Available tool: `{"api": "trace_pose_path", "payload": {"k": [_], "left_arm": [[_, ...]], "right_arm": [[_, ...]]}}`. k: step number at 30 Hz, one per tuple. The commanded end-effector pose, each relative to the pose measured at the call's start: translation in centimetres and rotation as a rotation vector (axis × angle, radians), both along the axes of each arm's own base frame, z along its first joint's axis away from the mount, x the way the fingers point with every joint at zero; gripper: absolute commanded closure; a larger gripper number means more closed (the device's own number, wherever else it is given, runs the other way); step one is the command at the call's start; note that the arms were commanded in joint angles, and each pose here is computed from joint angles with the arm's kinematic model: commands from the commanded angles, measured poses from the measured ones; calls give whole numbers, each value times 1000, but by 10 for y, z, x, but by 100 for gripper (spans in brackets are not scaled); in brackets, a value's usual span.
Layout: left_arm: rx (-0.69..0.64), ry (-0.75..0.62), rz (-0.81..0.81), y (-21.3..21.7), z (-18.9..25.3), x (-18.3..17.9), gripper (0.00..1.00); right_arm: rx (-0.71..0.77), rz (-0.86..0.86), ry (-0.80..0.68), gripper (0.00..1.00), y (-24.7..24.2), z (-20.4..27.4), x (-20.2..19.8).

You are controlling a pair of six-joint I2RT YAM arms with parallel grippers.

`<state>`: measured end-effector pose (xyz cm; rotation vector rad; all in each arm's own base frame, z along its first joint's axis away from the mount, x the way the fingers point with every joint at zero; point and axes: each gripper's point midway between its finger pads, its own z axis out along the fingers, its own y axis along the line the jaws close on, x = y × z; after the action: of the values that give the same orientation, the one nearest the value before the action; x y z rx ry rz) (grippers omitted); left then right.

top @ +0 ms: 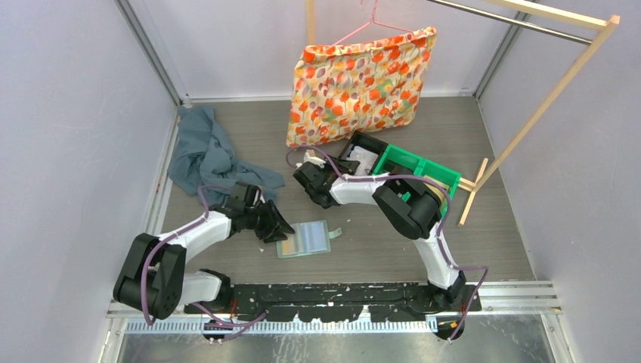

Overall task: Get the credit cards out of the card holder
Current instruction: Place the credit card in the storage box.

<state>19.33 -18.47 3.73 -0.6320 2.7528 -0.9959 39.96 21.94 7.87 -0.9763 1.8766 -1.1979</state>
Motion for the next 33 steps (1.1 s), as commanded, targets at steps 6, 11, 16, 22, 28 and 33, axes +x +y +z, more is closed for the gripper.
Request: {"api": "trace_pose_path", "payload": {"k": [6,11,16,22,28,33], "left_arm": [[19,-10,15,4,10,0,60],[34,-71,7,7,33,5,59],[50,-125,17,12,49,6,58],[54,-94,7,12,36,3,57],[46,-61,12,10,21,0,58],[58,-35,13,12,8,-2,58]], "right_arm": [[283,31,-21,42,26,86,-26],[617,103,51,35,69,120,-67],[896,13,123,35,84,112,-109],[1413,-65,393,40,113,58,-180],[1444,-193,579,70,113,-1,-217],[1408,-213,614,83,113,-24,-220]]}}
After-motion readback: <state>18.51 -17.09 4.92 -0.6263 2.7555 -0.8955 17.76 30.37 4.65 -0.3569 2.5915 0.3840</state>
